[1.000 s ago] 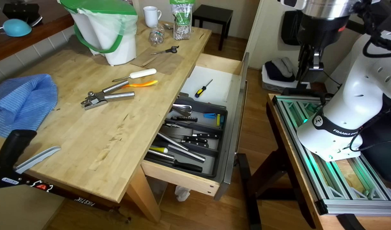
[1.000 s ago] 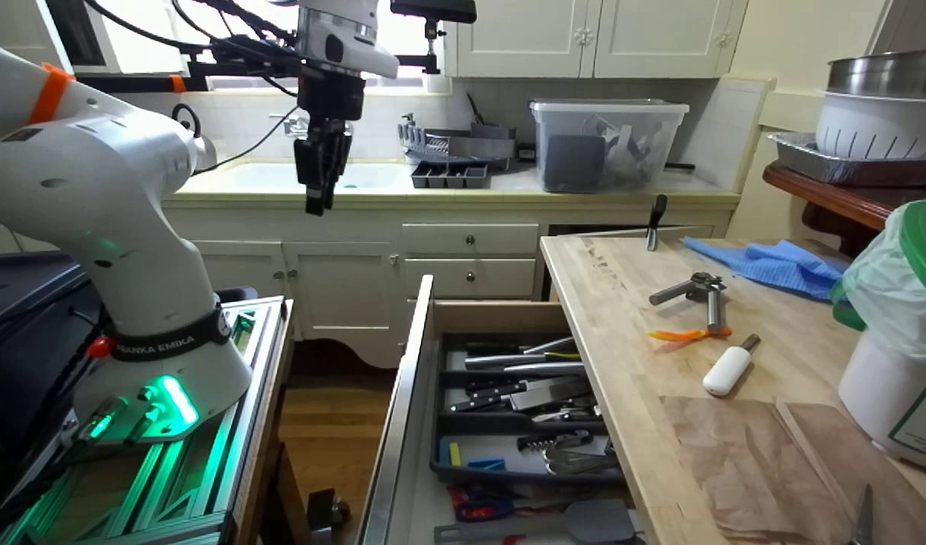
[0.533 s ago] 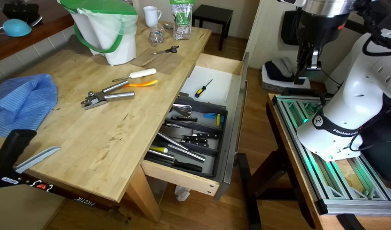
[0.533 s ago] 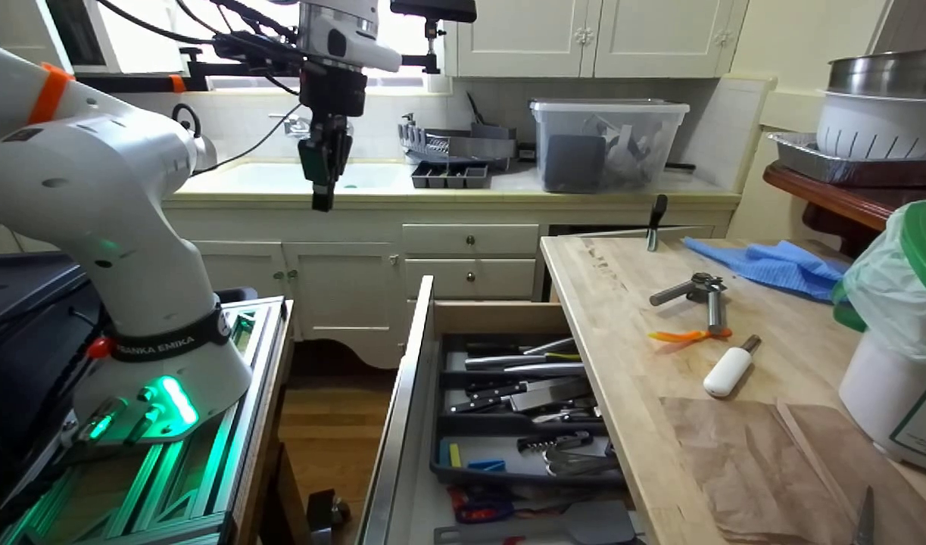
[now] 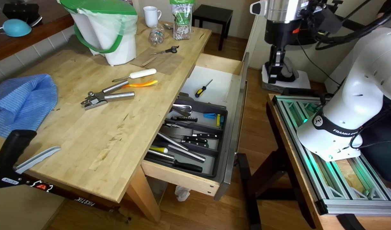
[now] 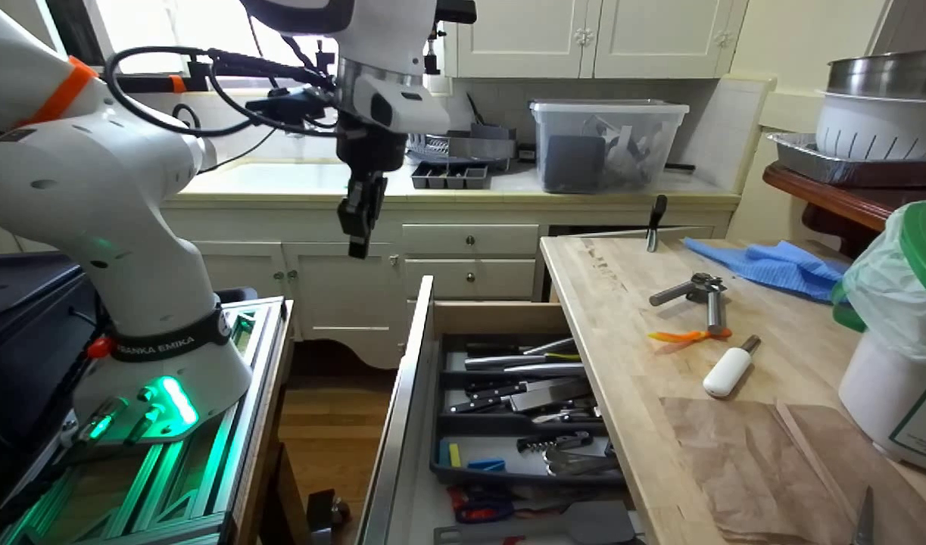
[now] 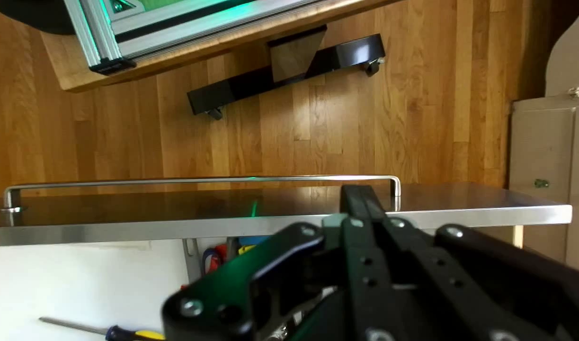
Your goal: Close the drawer
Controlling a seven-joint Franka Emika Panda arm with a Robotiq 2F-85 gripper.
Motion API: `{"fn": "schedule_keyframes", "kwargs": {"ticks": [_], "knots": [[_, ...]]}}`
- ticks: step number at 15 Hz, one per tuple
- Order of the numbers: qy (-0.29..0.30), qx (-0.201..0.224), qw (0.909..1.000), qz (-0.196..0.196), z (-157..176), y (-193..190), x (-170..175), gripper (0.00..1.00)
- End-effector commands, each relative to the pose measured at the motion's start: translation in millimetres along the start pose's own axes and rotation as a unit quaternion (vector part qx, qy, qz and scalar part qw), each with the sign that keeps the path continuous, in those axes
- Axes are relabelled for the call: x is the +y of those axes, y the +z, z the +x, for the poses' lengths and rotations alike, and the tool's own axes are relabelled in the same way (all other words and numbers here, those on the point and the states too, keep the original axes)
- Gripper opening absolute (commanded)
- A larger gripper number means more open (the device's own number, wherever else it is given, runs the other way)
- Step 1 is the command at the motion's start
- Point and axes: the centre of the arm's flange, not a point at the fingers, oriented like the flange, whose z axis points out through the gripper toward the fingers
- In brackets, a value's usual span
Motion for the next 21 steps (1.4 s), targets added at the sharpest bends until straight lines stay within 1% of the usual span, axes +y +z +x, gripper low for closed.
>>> {"fn": "schedule_keyframes", "kwargs": {"ticks": [1,6,7,8,9,11,12,13,15,19,21], "knots": [[-0.008,-0.045,0.9976,0.052,12,68,23,0.0],[-0.006,-0.114,0.9907,0.073,24,116,35,0.0],[-0.006,-0.096,0.9935,0.06,31,74,32,0.0],[-0.004,-0.107,0.9925,0.059,33,82,33,0.01],[-0.005,-0.108,0.9924,0.058,35,82,33,0.01],[-0.007,-0.102,0.9931,0.057,36,78,32,0.01],[-0.004,-0.103,0.9934,0.049,35,79,32,0.0],[0.007,-0.103,0.9942,0.03,39,91,34,0.0],[0.016,-0.119,0.9927,0.006,45,117,35,0.0],[0.021,-0.131,0.991,-0.016,56,155,39,0.0],[0.019,-0.127,0.9914,-0.024,62,171,39,0.0]]}}
